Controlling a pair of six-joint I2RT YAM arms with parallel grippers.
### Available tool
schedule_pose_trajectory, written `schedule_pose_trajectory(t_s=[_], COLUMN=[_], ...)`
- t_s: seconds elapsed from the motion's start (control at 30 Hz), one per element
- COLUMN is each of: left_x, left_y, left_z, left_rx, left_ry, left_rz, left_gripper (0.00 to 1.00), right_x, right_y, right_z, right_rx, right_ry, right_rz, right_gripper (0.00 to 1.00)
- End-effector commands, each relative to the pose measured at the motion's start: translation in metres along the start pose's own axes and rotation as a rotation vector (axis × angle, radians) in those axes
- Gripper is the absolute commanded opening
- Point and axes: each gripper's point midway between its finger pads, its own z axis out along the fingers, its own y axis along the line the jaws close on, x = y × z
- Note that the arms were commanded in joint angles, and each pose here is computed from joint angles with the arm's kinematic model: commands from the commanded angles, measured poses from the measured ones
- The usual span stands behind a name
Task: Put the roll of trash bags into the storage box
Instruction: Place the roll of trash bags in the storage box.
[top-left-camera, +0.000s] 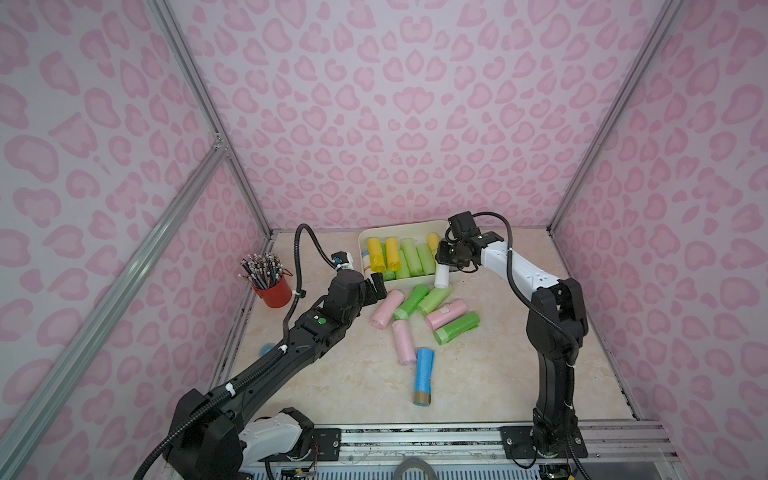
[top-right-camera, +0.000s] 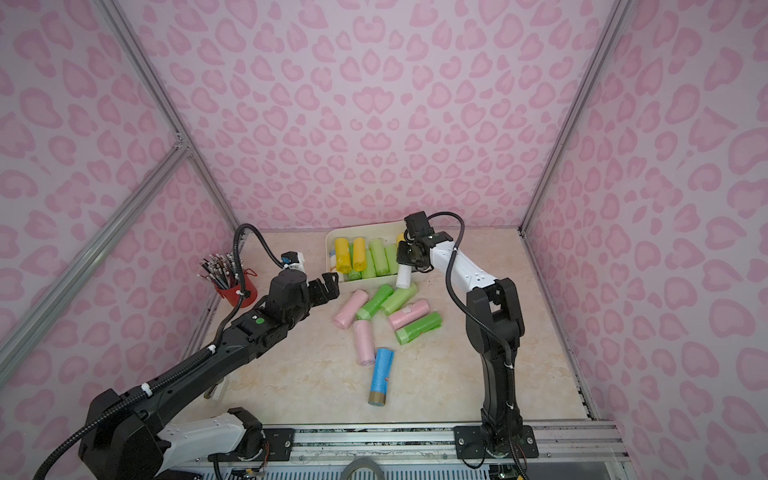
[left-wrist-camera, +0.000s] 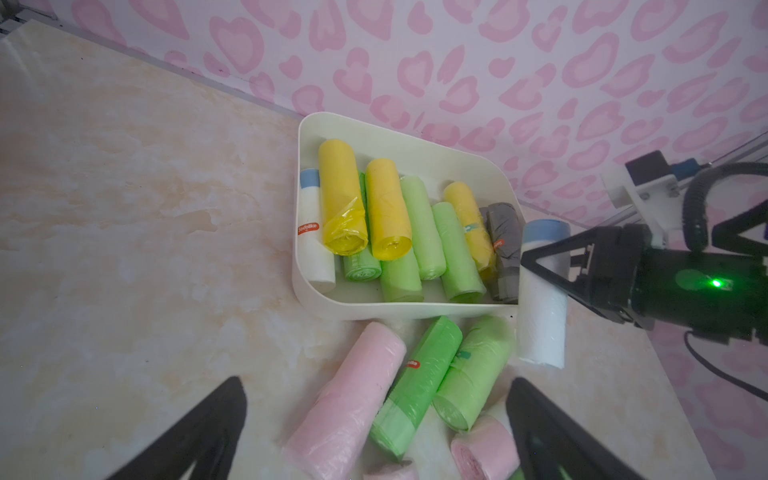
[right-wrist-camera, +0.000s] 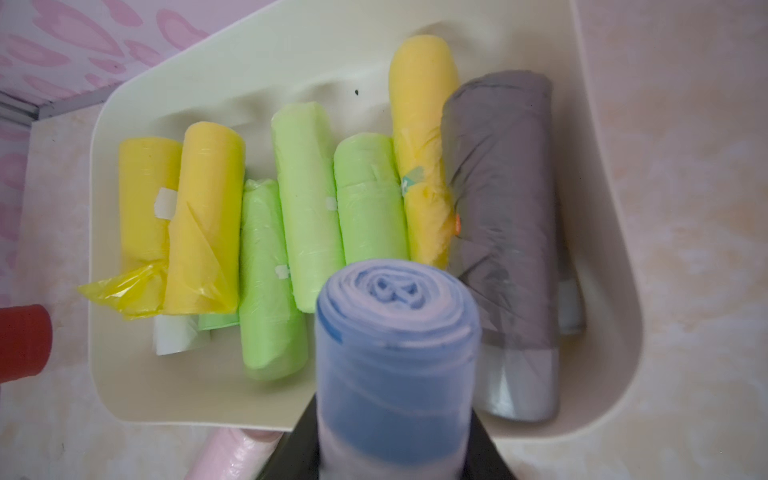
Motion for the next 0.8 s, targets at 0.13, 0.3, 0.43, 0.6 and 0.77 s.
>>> schedule_pose_trajectory(t_s=[0.13,0.3,0.43,0.6,0.77], left_x=[-0.004,-0.001,0.0,0.001,0.004], left_y=[-0.006,-0.01,-0.011,-0.011,-0.011], left_z=[0.007,0.014,0.015,0.015,0.017], left_rx=[0.002,-0.003,-0.012,-0.023,-0.031], left_ry=[0.006,0.032,0.039,0.041,0.051], left_rz=[-0.012,-0.008,-0.007,-0.012,-0.012], left_gripper=[1.0,1.0,1.0,1.0,1.0], right_x=[-0.011,-0.026,-0.037,-0.047,-0.06], right_y=[0.001,-0.01,-0.021,-0.026,-0.019], right_z=[0.044,0.062,0.069,0.078,0.079], right_rx=[-0.005,0.034,0.041,0.027,0.004], right_ry=[0.051,0.042,0.025,0.006,-0.031], right_rz=[-0.09,-0.073,-0.03,-0.002,-0.017], right_gripper=[0.26,0.25,0.25,0.26,0.29])
